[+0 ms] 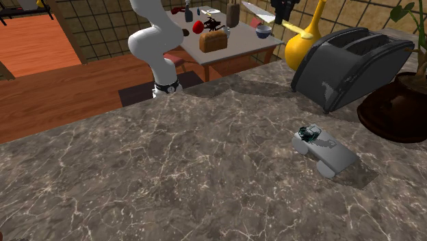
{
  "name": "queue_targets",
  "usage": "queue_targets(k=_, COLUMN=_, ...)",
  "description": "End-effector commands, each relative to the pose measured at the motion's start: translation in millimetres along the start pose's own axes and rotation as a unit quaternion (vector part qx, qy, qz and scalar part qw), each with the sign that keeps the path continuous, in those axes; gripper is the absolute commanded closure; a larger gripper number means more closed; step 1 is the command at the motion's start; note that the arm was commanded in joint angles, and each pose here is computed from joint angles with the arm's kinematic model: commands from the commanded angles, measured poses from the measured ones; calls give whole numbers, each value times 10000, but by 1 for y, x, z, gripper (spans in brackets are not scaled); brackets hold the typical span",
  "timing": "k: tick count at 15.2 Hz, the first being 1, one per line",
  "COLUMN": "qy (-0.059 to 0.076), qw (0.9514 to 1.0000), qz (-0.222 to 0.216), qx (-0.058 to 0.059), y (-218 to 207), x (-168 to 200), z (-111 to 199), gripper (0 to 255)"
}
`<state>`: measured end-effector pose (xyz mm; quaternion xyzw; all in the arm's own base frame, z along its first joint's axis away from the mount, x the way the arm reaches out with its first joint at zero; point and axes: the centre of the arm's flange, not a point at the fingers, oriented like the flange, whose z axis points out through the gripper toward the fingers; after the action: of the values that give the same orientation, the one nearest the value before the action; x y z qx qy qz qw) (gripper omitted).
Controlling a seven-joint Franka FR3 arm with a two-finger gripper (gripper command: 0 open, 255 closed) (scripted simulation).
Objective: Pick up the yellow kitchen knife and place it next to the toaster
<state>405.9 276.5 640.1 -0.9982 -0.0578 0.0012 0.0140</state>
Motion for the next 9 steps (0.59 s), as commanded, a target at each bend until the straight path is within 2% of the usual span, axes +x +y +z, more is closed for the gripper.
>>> queue_targets(k=1, qy=-1, qw=10000, qz=8, qx=2, y=-23, x=-10, z=1, gripper=255)
queue_targets(k=4, qy=-1, qw=10000, qz=8, qx=2, y=-61, x=-27, z=2, gripper=255)
queue_targets(k=9, qy=-1, qw=10000, qz=8, qx=2, y=-60, x=-27, z=28, gripper=255)
